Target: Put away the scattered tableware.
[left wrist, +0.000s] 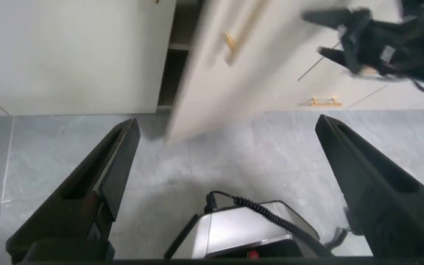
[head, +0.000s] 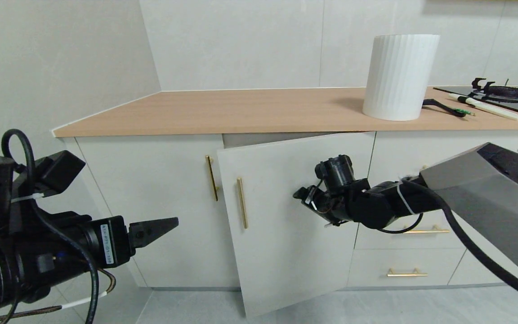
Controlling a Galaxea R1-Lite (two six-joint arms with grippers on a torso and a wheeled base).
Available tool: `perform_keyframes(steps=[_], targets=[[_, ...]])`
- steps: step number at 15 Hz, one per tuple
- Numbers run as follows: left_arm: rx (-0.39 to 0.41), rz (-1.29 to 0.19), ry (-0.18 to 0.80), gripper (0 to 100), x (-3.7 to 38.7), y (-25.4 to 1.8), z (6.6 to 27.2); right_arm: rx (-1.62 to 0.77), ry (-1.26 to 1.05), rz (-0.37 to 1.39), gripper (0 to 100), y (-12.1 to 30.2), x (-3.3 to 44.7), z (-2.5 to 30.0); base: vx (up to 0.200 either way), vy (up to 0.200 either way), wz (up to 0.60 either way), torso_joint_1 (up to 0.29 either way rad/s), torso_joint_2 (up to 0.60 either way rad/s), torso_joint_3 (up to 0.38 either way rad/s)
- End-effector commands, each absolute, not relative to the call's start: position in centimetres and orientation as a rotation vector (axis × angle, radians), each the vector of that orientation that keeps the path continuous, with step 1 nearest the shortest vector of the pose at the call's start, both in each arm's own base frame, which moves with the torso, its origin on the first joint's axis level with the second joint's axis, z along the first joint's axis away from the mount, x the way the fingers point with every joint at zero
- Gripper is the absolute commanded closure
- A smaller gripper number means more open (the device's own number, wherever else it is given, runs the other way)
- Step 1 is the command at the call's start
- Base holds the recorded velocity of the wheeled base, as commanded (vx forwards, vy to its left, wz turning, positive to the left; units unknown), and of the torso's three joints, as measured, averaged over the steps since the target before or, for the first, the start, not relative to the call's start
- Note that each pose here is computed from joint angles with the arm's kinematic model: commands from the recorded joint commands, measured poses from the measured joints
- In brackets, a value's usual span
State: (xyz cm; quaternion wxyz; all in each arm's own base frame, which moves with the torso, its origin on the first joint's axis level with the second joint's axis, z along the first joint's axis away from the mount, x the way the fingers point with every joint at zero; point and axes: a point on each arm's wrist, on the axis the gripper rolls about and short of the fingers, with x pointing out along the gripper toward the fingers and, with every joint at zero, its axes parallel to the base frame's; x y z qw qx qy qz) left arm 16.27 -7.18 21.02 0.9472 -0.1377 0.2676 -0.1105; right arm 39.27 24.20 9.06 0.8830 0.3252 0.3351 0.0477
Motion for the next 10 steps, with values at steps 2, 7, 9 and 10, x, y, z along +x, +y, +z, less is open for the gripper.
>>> perform_keyframes(steps=[2, 7, 9, 10], targets=[[-0.281, -0.225, 0.543, 0, 16.3, -7.2, 21.1, 0.737, 0.689, 0.049, 0, 23.9, 41.5, 7.3, 0.000, 0.000, 0.00, 0.000, 0.00, 0.000], [-0.281, -0.226, 0.545, 0, 16.3, -7.2, 21.0, 0.822, 0.647, -0.006, 0, 22.5, 43.5, 7.4, 0.000, 0.000, 0.00, 0.000, 0.00, 0.000], [-0.281, -0.226, 0.545, 0, 16.3, -7.2, 21.0, 0.828, 0.630, -0.026, 0, 22.2, 43.8, 7.4, 0.000, 0.000, 0.00, 0.000, 0.00, 0.000], [-0.281, -0.226, 0.545, 0, 16.3, -7.2, 21.0, 0.830, 0.617, -0.036, 0, 22.0, 44.1, 7.5, 0.000, 0.000, 0.00, 0.000, 0.00, 0.000]])
